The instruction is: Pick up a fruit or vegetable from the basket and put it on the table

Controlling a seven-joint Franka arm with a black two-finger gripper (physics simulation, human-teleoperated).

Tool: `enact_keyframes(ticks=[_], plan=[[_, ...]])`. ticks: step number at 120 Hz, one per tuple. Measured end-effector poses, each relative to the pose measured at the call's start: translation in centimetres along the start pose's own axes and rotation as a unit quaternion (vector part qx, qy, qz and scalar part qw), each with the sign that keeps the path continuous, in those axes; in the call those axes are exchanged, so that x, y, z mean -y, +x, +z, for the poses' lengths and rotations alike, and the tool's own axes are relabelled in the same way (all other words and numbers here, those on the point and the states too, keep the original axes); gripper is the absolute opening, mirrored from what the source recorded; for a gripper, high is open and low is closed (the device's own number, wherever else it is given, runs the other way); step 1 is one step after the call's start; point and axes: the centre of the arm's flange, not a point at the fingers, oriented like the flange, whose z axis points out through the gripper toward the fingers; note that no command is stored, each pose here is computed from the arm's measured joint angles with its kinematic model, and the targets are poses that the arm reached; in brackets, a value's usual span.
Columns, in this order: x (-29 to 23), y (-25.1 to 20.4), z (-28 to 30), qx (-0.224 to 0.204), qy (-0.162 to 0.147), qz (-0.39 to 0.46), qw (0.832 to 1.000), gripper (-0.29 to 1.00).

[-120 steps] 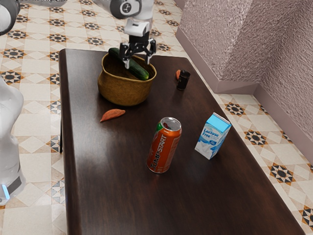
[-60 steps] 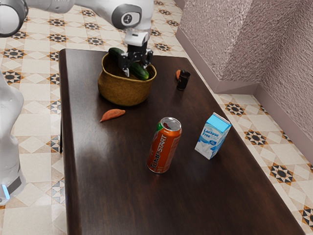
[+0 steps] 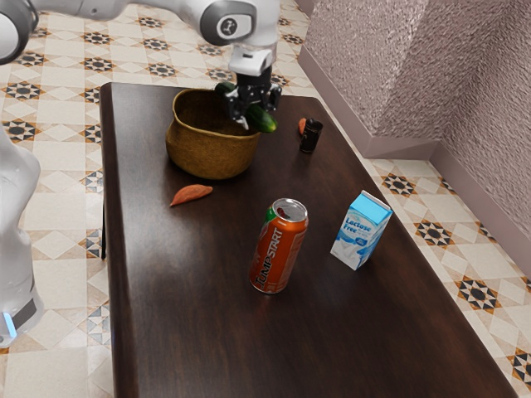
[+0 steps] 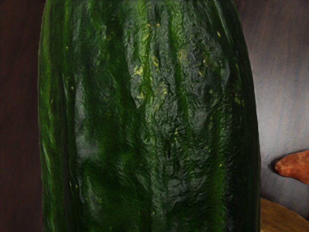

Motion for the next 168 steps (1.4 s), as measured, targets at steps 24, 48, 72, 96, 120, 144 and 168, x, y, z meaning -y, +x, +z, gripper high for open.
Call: enact_keyframes(ticks=[24,48,72,96,120,144,168], plan=[[2.1,6.0,-6.2,0.01,0.049,0.038,0.998,0.14],[7.1,16.3,-11.6,0.027,0.091,0.086,0.992,0.16],[4.8,32.6,-8.8,-0.008,0.064,0.205,0.977,0.16],[3.0,39.9,-5.2,-0.023,0.033,0.253,0.967,0.17],[0.9,45.3,-1.8,-0.021,0.006,0.288,0.957,0.16],[-0.6,47.8,-0.4,-0.018,-0.005,0.305,0.952,0.16],[-1.4,48.7,-0.3,-0.018,-0.007,0.31,0.95,0.16]])
